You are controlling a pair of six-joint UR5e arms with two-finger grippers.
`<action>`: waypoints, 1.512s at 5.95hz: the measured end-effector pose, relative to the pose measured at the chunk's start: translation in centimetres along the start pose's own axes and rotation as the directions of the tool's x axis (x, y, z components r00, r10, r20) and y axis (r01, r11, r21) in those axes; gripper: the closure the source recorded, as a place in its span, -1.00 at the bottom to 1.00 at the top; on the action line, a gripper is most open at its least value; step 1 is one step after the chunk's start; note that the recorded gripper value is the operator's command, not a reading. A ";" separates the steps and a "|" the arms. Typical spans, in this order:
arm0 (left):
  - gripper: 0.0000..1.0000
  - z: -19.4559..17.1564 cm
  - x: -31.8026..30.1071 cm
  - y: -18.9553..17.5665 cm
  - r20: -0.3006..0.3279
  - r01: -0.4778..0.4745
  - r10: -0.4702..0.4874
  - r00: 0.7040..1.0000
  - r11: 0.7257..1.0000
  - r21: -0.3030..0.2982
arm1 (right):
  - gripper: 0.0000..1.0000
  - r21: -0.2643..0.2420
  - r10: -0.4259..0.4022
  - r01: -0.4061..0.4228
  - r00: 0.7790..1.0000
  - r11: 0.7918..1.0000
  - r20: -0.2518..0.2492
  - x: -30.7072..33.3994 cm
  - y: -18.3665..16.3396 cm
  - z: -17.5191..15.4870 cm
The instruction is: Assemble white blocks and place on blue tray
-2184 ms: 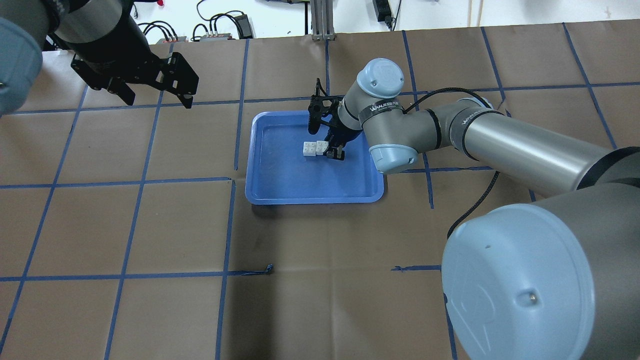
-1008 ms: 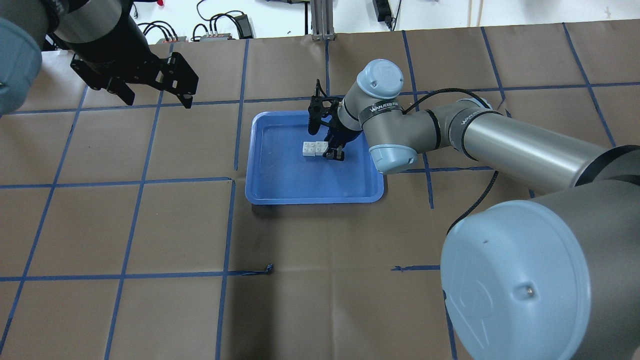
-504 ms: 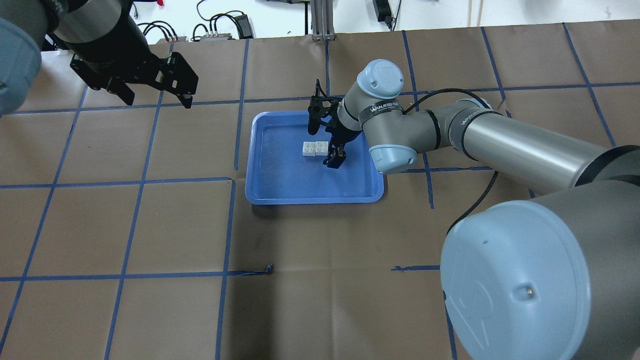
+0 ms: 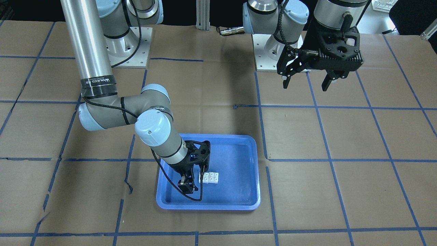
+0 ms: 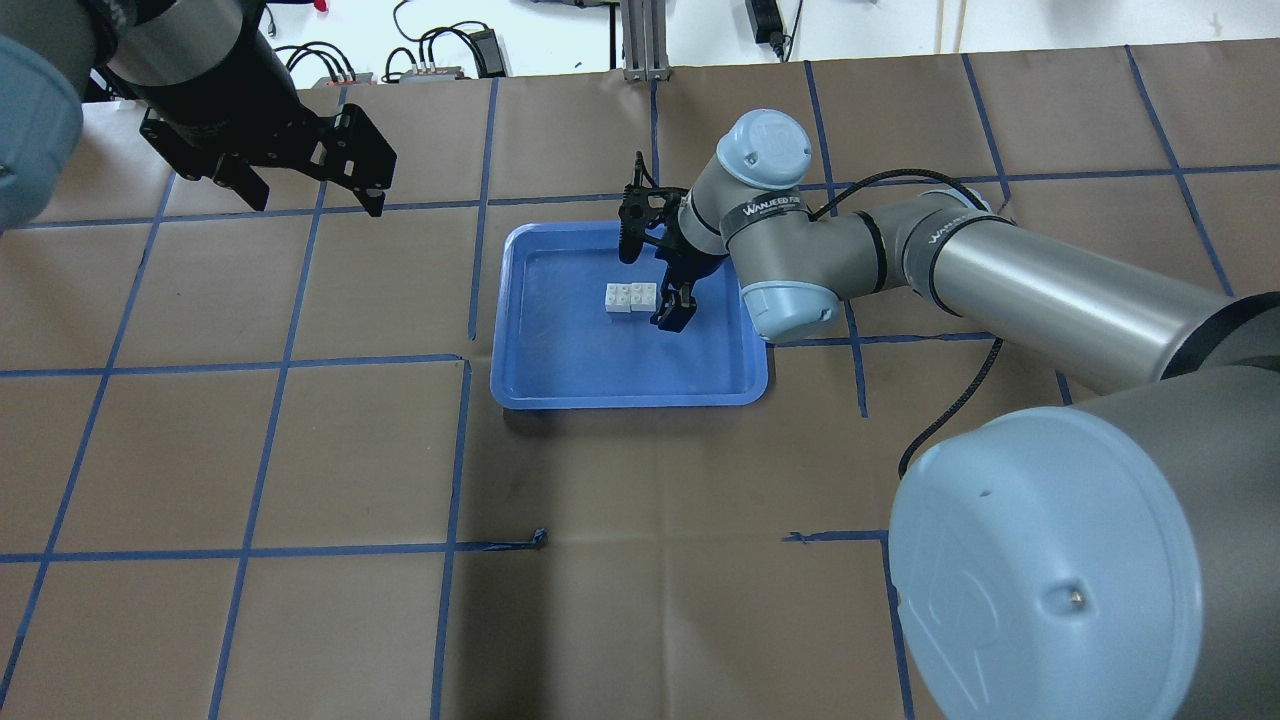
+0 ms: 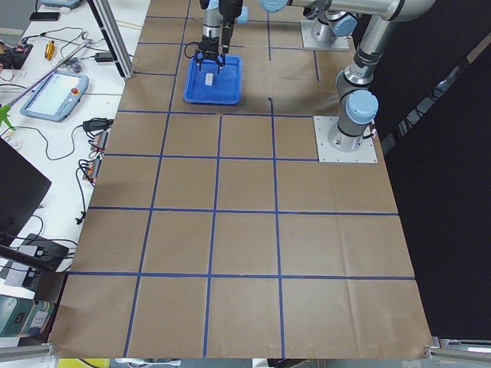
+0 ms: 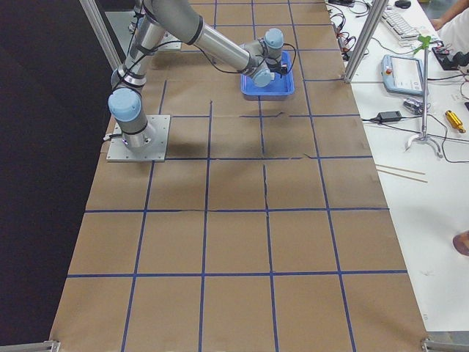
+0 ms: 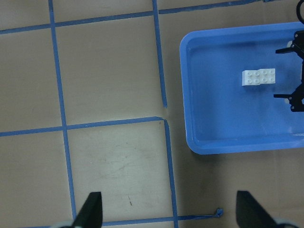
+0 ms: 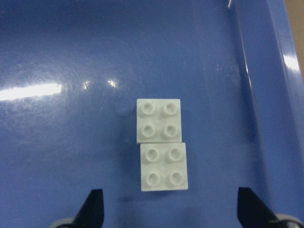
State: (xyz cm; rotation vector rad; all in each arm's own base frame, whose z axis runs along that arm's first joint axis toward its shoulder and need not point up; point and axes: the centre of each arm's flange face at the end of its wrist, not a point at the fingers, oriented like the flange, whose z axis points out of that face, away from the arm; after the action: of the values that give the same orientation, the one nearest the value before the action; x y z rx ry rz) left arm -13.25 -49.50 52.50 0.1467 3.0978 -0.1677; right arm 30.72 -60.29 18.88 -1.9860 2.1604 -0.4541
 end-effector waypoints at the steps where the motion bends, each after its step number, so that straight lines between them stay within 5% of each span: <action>1: -0.98 0.0 0.0 0.0 0.000 0.000 0.000 1.000 1.000 0.000 | -0.99 -0.025 0.023 -0.022 1.000 0.999 0.020 0.1 0.5 -2.0; 4: -0.98 0.0 0.0 0.0 0.000 -0.001 0.001 1.000 1.000 0.000 | -1.00 -0.137 0.196 -0.187 0.979 0.973 0.048 0.8 5.7 -11.8; 5: -0.98 0.0 0.0 0.0 0.000 -0.001 0.001 1.000 1.000 0.000 | -1.00 -0.191 0.303 -0.297 0.953 0.936 0.004 0.6 7.2 -15.6; 6: -0.98 0.0 0.0 0.0 0.000 0.000 0.000 1.000 1.000 0.000 | -1.00 -0.228 0.434 -0.435 0.899 0.871 -0.058 0.2 8.4 -18.7; 7: -0.98 0.0 0.0 0.0 0.000 0.000 0.000 1.000 1.000 0.000 | -1.00 -0.229 0.582 -0.594 0.804 0.771 -0.123 -0.3 9.4 -21.5; 8: -0.98 0.0 0.0 0.0 0.000 -0.001 0.001 1.000 1.000 0.000 | -1.00 -0.202 0.728 -0.756 0.654 0.623 -0.206 -1.0 10.3 -24.7; 9: -0.98 0.0 0.0 0.0 0.000 -0.001 0.001 1.000 1.000 0.000 | -1.00 -0.164 0.826 -0.878 0.478 0.449 -0.299 -2.0 11.1 -27.7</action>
State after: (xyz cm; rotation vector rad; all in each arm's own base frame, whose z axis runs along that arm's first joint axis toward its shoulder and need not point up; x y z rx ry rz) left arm -13.25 -49.51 52.49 0.1475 3.0977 -0.1675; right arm 11.37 -54.65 40.97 -0.6304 3.1038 -0.1154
